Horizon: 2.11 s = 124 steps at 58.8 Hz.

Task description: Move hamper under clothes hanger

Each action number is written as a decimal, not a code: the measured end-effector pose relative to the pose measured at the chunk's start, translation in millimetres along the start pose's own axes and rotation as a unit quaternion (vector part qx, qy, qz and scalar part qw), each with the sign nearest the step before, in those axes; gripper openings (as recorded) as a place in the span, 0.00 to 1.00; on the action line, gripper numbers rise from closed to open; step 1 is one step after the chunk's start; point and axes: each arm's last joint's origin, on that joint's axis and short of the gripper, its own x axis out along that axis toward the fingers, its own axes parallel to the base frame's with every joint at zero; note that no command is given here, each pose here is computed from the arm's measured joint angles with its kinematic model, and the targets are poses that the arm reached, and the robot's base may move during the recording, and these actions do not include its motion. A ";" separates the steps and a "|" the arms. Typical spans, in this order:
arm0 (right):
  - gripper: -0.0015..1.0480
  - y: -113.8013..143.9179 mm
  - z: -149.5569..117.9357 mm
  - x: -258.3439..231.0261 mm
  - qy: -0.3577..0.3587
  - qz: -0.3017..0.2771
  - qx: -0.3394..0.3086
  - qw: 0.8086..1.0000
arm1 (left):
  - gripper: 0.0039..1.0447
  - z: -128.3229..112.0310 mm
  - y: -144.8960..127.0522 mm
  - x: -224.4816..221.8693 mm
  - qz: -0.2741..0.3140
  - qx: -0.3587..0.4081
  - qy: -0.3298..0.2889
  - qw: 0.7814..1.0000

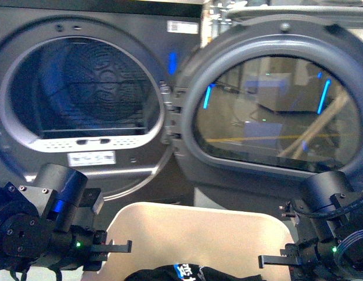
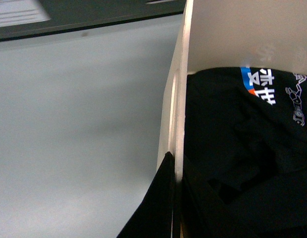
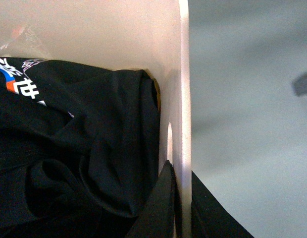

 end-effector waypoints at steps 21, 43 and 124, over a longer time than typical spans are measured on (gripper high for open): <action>0.03 0.8 0.1 -0.8 0.000 0.003 -0.001 1.000 | 0.04 0.7 0.6 0.0 0.003 -0.001 -0.001 1.000; 0.03 -0.1 0.4 -0.8 -0.001 0.001 0.000 1.000 | 0.04 0.7 -0.1 0.0 0.001 0.000 -0.001 1.000; 0.03 2.5 -0.9 -1.2 0.001 0.004 -0.004 1.000 | 0.04 0.6 0.9 0.2 0.004 -0.002 -0.001 1.000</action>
